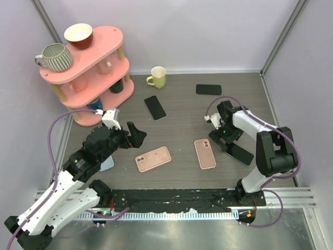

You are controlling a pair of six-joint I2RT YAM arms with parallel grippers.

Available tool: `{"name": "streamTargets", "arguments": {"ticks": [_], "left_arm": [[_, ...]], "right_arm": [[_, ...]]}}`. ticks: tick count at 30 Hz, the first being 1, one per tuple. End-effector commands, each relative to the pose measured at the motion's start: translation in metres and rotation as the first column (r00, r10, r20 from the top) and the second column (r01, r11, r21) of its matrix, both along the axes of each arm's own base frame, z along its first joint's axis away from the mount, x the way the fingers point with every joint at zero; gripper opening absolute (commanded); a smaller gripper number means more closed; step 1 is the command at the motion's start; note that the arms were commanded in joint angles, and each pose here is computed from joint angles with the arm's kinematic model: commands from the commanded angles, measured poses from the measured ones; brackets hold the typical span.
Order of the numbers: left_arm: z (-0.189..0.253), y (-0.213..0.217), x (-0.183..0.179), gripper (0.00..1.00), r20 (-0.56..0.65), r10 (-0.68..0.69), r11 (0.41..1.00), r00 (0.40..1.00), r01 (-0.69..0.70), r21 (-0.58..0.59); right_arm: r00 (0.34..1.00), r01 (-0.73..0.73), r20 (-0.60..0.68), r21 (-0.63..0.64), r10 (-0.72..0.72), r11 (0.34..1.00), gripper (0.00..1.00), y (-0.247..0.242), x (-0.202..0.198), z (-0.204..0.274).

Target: Put the phone into the phone case

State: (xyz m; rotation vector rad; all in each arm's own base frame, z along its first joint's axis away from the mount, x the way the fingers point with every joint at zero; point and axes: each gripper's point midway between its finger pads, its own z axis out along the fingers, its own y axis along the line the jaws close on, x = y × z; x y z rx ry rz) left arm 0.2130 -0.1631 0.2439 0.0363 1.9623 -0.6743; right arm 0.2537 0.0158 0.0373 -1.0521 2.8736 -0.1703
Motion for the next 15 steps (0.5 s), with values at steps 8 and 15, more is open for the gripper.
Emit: {"name": "streamTargets", "arguments": {"ticks": [8,15], "left_arm": [[0.011,-0.005,0.002,1.0,0.034,-0.01,0.999,0.999,0.011,-0.035],[0.011,-0.004,0.002,1.0,0.036,-0.005,0.999,0.999,0.006,-0.037]], "right_arm": [[0.998,-0.056,0.009,-0.016,0.056,0.998,0.93,0.004,0.004,-0.002],[0.997,-0.063,-0.036,-0.004,0.063,0.998,0.94,0.008,0.009,-0.014]]}}
